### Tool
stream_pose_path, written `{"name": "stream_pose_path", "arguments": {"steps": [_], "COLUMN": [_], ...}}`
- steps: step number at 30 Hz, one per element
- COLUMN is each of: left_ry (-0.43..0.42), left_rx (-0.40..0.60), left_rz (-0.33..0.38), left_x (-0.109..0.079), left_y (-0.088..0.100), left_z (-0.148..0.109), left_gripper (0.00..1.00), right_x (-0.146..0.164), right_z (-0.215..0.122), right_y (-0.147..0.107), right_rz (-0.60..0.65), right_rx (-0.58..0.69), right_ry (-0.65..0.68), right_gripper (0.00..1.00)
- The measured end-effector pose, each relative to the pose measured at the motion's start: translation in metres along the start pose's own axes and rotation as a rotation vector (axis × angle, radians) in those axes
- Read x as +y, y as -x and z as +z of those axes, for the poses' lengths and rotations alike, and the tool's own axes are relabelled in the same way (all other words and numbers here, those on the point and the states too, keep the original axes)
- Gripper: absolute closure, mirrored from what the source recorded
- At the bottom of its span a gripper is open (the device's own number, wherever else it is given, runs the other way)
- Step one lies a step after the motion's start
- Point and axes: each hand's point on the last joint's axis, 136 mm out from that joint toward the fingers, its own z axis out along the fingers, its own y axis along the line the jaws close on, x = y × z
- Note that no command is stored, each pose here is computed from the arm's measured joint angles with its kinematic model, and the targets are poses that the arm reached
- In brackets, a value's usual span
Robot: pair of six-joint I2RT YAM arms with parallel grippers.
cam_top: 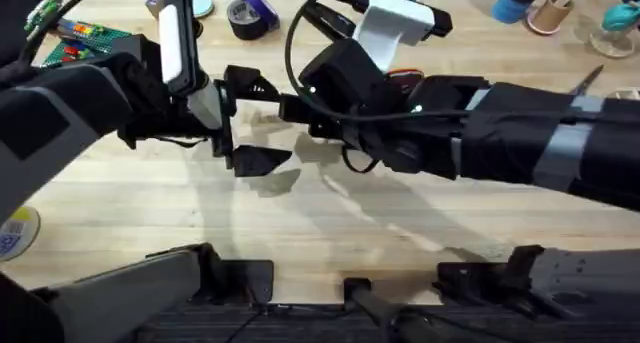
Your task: Unzip the bag, pick up the pens from the table one at a time and place them inside, then zip the bag closed.
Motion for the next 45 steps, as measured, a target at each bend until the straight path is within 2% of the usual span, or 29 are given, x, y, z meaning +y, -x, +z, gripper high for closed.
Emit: {"name": "stream_pose_path", "arguments": {"steps": [7, 17, 29, 31, 36, 45], "left_ry": [0.0, 0.0, 0.0, 0.0, 0.0, 0.0], "left_rx": [0.0, 0.0, 0.0, 0.0, 0.0, 0.0], "left_rz": [0.0, 0.0, 0.0, 0.0, 0.0, 0.0], "left_x": [0.0, 0.0, 0.0, 0.0, 0.0, 0.0], "left_y": [0.0, 0.0, 0.0, 0.0, 0.0, 0.0], "left_z": [0.0, 0.0, 0.0, 0.0, 0.0, 0.0], "left_gripper": [0.006, 0.006, 0.006, 0.006, 0.006, 0.006], "right_x": [0.003, 0.004, -0.002, -0.002, -0.003, -0.005], "right_z": [0.001, 0.019, 0.021, 0.021, 0.021, 0.021], "right_y": [0.004, -0.003, 0.001, 0.002, 0.004, 0.005], "right_rz": [0.008, 0.004, 0.002, 0.002, 0.003, 0.005], "right_rx": [-0.023, -0.017, -0.05, -0.053, -0.064, -0.071], "right_ry": [0.009, 0.0, -0.032, -0.034, -0.043, -0.05], "right_gripper": [0.04, 0.046, 0.161, 0.227, 0.472, 0.953]}}
